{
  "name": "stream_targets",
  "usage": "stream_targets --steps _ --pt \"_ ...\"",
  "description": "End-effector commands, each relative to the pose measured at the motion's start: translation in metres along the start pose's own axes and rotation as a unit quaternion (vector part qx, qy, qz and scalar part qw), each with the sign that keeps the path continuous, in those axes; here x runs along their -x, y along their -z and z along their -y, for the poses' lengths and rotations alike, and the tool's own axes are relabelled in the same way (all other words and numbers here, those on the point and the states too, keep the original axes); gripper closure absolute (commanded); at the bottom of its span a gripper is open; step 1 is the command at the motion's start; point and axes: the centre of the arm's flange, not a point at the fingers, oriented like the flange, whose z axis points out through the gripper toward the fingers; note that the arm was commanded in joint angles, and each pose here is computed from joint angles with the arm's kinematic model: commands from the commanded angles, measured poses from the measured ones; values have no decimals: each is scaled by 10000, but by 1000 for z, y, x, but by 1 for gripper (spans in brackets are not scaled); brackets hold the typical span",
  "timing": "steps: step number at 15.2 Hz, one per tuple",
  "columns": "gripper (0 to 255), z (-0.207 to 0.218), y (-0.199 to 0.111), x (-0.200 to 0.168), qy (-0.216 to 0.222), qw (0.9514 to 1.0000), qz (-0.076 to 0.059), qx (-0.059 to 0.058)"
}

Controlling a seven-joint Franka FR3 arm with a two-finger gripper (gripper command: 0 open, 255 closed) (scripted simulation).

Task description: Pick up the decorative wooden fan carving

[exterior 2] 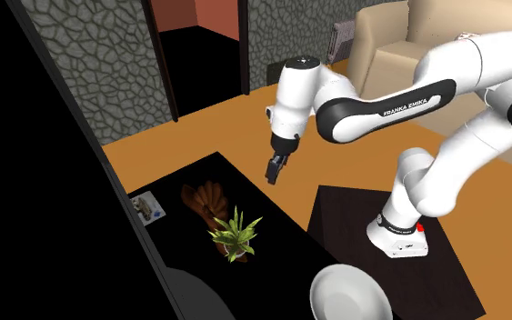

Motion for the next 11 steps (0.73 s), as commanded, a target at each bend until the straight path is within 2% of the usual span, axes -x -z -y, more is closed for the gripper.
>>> stream_targets --steps 1,6,11 --pt "0 14 -6 -19 -219 9997 -82 -12" --pt "0 48 -23 -68 -735 9969 -276 -25" --pt "0 77 -38 -120 -1249 9910 -469 -37"
